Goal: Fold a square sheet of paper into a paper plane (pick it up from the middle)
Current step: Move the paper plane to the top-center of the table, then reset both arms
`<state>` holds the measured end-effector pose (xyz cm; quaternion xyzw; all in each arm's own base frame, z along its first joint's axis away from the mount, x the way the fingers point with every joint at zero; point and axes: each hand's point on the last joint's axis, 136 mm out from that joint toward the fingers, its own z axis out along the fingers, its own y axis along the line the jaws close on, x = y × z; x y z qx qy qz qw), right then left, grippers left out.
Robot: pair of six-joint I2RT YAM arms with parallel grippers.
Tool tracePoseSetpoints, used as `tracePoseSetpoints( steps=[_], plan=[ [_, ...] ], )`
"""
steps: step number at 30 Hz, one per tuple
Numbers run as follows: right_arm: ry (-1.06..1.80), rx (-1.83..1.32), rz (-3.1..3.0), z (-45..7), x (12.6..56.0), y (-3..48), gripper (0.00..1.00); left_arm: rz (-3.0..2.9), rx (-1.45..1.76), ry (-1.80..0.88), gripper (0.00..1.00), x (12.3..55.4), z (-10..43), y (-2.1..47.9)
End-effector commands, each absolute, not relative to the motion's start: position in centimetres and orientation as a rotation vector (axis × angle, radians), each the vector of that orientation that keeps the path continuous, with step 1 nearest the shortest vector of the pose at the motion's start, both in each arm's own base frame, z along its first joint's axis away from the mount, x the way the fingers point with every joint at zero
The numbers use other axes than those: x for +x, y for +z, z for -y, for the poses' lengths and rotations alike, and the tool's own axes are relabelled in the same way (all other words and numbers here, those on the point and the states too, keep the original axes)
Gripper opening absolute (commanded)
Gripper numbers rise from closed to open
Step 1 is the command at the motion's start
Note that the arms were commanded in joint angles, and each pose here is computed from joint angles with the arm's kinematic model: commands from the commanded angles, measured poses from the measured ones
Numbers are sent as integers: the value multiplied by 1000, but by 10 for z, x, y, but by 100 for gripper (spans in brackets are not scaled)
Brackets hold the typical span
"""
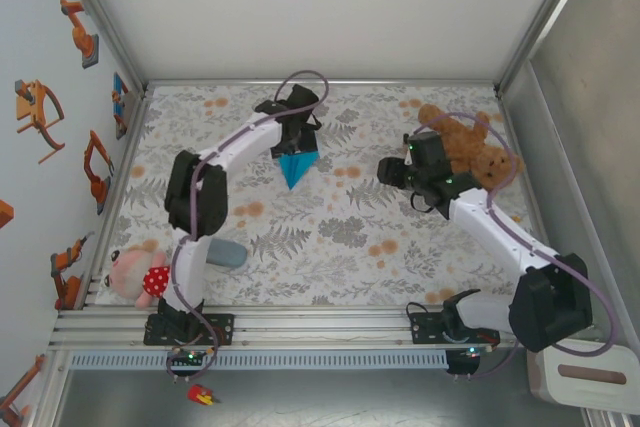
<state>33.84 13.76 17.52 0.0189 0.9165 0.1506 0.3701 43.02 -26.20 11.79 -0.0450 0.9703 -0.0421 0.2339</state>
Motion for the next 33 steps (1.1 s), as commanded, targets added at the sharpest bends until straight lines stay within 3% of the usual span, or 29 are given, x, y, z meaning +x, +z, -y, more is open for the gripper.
tracePoseSetpoints(
  steps=[1,3,6,8,9,17,25,33],
  plan=[
    [217,110,-2284,-105,340,204,63,-2517,-150,-141,79,421,238,175],
    [132,132,-2246,-90,339,215,68,-2446,-178,-134,86,408,214,191],
    [17,152,-2186,-68,335,229,86,-2340,-195,-58,99,387,174,207],
    [-58,176,-2148,-53,333,237,98,-2284,-189,-7,96,372,150,215],
    [-92,190,-2131,-46,331,241,99,-2255,-194,16,96,365,137,218],
    [-471,391,-1986,24,319,237,99,-2062,-248,157,96,328,47,221],
    [-468,511,-1911,57,314,196,99,-2039,-179,331,96,328,5,183],
    [-524,437,-1858,64,324,153,99,-2044,-249,235,96,337,-24,138]
  ],
)
